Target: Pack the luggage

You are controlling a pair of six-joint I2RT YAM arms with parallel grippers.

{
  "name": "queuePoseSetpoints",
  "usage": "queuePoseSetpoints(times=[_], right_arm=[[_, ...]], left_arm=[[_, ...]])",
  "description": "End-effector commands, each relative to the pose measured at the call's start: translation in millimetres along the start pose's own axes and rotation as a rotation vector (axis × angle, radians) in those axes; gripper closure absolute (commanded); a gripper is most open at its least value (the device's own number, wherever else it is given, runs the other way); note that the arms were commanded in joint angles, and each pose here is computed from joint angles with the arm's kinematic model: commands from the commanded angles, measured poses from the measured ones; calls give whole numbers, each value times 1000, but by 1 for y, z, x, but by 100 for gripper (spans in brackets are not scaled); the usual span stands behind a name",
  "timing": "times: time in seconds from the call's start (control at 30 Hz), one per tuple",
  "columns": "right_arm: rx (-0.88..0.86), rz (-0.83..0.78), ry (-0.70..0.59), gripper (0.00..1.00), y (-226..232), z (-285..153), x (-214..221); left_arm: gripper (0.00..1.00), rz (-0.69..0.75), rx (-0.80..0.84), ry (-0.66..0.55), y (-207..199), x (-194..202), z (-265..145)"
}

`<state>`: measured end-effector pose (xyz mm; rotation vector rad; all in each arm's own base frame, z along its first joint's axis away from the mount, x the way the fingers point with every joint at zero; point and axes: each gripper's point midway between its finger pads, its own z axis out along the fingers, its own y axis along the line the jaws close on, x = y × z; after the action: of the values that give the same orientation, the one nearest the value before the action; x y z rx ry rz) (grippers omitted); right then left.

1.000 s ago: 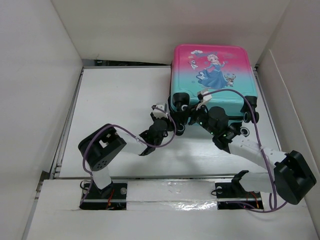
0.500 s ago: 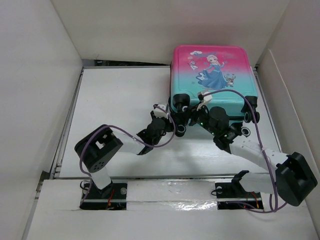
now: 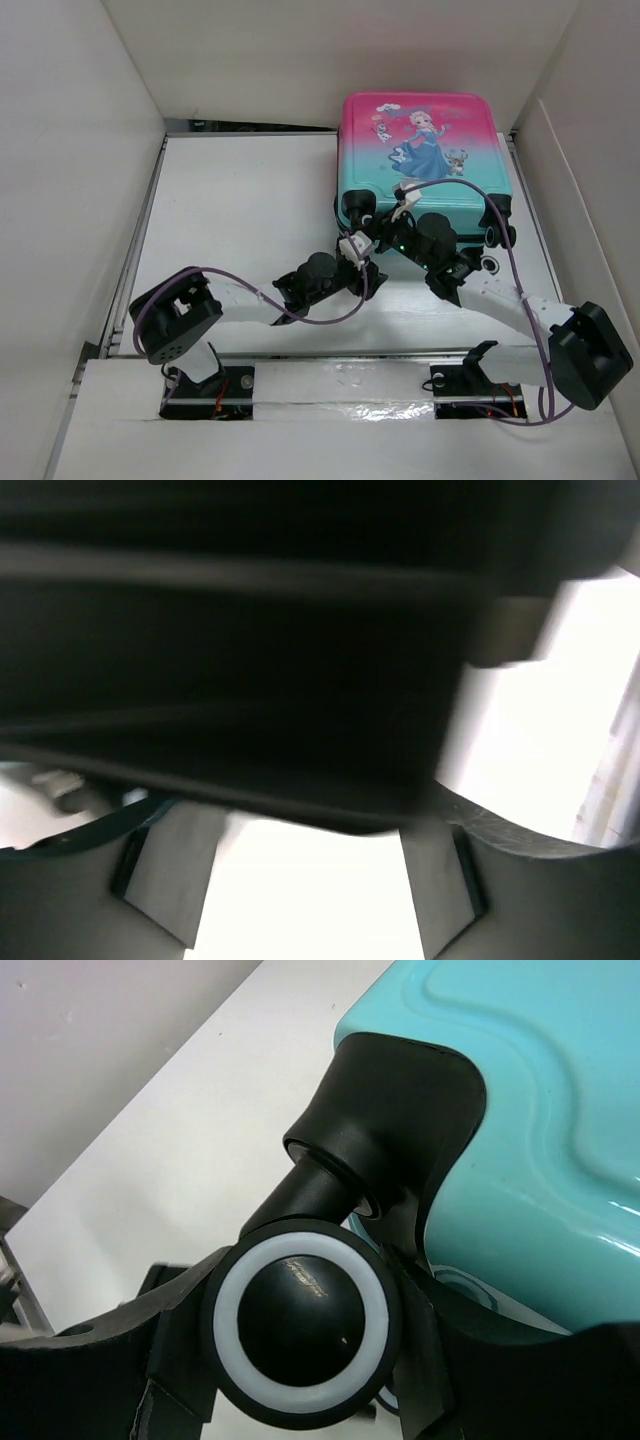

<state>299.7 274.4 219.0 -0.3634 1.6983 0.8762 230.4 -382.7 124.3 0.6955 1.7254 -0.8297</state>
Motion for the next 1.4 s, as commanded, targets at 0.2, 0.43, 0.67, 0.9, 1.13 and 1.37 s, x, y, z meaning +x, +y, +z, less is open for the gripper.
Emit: queuePoseSetpoints(times=[0.2,0.43,0.67,0.9,1.13,1.37], right_arm=[[-166,-17,-209,100,46,-1,-68],[-116,-21,-241,100,34,-4,-88],[-150,-10,-247,100,42,-3,-95],[-185,-4,-247,100,51,-3,-99],[-208,-9,-260,100,60,-9,-106],[-232,-3,-262,100,68,-12,-107]], left_arm=[[46,41,-42,-115,0,-35,-7],[53,-62,-183,-249,30,-41,-46],[52,-103,-210,-312,48,-49,-55],[52,-77,-174,-324,44,-61,-24],[53,-73,-222,-321,55,-59,0],[56,-61,-254,-316,64,-59,11]])
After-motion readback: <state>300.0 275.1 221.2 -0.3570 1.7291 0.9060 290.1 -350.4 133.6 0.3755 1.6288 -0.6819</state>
